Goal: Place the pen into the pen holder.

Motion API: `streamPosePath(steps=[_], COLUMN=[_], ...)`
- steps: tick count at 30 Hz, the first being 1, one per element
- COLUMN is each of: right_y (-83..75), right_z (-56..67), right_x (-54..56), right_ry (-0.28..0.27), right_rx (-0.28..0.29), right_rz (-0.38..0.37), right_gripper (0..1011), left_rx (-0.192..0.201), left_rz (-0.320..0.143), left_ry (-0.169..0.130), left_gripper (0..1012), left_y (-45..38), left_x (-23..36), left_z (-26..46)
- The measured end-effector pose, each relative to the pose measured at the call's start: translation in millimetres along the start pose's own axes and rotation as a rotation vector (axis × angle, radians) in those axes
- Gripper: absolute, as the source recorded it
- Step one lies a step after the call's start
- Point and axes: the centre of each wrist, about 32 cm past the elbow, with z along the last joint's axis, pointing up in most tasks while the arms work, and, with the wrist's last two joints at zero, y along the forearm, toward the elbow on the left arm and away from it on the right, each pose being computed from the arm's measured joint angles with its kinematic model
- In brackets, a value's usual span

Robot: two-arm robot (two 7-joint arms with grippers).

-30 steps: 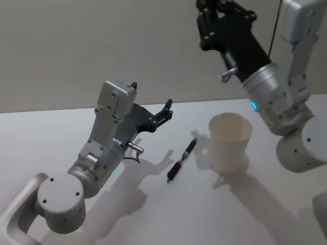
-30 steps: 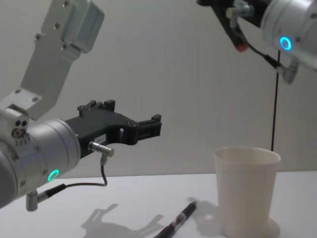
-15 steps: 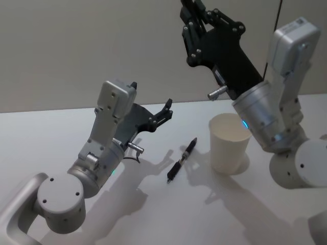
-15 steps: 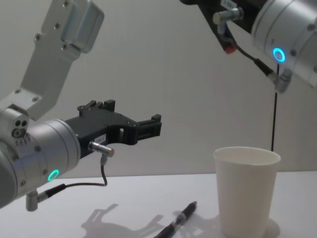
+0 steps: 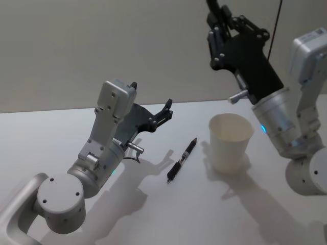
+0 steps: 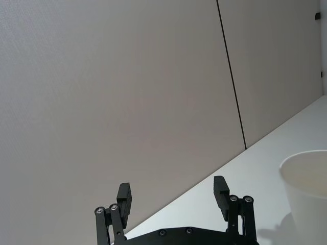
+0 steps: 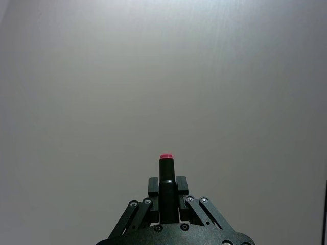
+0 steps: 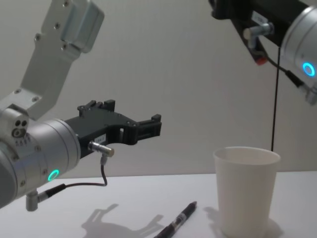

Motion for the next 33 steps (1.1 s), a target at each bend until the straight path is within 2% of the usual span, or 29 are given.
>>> streamPosePath(steps=[12, 33], right_y=[-12.0, -24.7], right_z=[-14.2, -42.7], right_x=[9.8, 10.0], right_ry=[-0.019, -0.005], right_rx=[-0.053, -0.141], right_rz=[-0.054, -0.081], right_gripper=[194, 195], left_rx=[0.0, 0.0], left_rz=[0.0, 0.0], left_ry=[0.0, 0.0], left_gripper=[1001, 1001], left_y=[0.0, 0.0], left_x=[0.0, 0.0], left_z=[0.0, 0.0])
